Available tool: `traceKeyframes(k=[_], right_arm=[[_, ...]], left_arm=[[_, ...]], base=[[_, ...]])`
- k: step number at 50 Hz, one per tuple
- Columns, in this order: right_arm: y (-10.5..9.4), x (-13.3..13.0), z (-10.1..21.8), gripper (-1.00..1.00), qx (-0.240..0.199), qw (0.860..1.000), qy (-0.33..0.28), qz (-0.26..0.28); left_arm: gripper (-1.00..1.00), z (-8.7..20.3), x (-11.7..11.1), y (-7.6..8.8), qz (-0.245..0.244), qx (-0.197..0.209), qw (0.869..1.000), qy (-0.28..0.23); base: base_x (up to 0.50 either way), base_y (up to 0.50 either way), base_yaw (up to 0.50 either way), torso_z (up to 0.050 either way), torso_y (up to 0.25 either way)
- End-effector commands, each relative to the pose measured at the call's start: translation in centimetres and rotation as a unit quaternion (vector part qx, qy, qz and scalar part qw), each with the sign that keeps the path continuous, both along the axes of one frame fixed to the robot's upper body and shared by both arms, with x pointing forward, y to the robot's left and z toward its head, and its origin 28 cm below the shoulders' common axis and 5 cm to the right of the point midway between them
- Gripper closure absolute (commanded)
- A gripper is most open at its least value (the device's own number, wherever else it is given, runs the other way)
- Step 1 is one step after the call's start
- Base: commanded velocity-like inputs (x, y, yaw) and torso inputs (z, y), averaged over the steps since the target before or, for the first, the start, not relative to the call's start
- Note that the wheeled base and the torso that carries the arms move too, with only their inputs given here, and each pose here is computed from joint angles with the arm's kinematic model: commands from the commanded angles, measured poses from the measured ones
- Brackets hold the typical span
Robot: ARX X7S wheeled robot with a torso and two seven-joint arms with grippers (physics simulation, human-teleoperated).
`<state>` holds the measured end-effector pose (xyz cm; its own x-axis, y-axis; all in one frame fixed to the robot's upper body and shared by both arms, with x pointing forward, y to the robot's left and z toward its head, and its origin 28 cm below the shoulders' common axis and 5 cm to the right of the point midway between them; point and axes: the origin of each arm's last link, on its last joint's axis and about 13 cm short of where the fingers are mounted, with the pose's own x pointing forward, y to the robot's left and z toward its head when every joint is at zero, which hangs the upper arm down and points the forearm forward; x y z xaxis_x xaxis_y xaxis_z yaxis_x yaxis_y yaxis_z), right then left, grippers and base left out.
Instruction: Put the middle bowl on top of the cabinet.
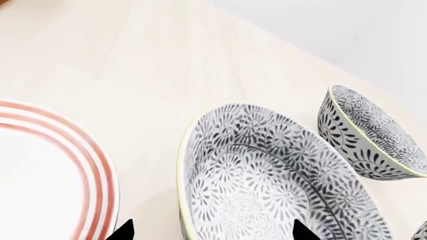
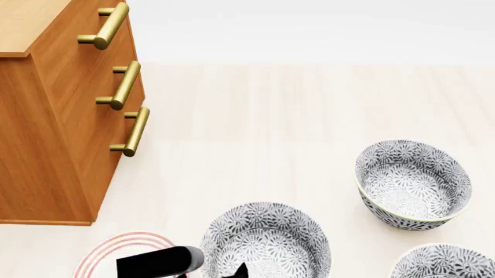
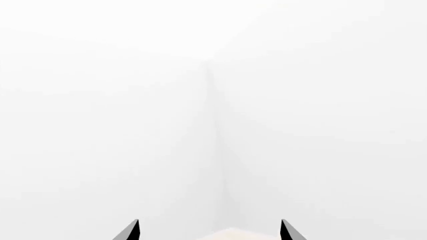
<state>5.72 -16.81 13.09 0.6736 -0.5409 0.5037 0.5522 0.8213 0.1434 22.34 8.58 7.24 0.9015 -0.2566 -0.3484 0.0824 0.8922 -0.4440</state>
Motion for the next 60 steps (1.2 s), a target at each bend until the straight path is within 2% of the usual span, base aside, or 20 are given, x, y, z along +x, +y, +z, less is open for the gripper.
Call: traceKeyframes(k=[1, 31, 39, 40, 50, 54, 56, 60], right_arm=[[0.0, -0.1, 0.1, -1.00, -0.001, 1.000, -0.003, 0.000], [0.2, -0.6, 0.3, -1.00, -0.006, 1.000, -0.010, 0.005], [0.1, -0.7, 0.4, -1.00, -0.008, 1.000, -0.012, 0.006], [0.1, -0.7, 0.4, -1.00, -0.008, 1.000, -0.013, 0.005], [0.1, -1.0, 0.5, -1.00, -0.009, 1.000, -0.018, 0.004], [0.1, -1.0, 0.5, -1.00, -0.010, 1.000, -0.020, 0.006], [0.1, -1.0, 0.5, -1.00, -0.010, 1.000, -0.020, 0.006], [0.1, -0.9, 0.5, -1.00, -0.010, 1.000, -0.021, 0.006]], left_arm=[[-1.00, -0.2, 0.1, -0.3, -0.005, 0.006, 1.000, 0.003], [-1.00, -1.7, 0.9, -0.7, -0.019, 0.010, 1.000, 0.013], [-1.00, -2.1, 1.2, -0.7, -0.023, -0.005, 1.000, 0.020], [1.00, -2.1, 1.1, -0.7, -0.023, -0.008, 1.000, 0.018], [1.00, -2.0, 1.1, -0.5, -0.017, -0.028, 0.999, 0.003], [1.00, -1.5, 0.8, -0.3, -0.036, -0.063, 0.997, -0.028], [1.00, -1.3, 0.6, -0.3, -0.040, -0.069, 0.996, -0.036], [1.00, -1.0, 0.4, -0.4, -0.041, -0.058, 0.996, -0.050]], base=[[0.00, 0.00, 0.00, 0.000, 0.000], [0.00, 0.00, 0.00, 0.000, 0.000], [0.00, 0.00, 0.00, 0.000, 0.000], [0.00, 0.00, 0.00, 0.000, 0.000], [0.00, 0.00, 0.00, 0.000, 0.000], [0.00, 0.00, 0.00, 0.000, 0.000], [0.00, 0.00, 0.00, 0.032, 0.164], [0.00, 0.00, 0.00, 0.042, 0.191]])
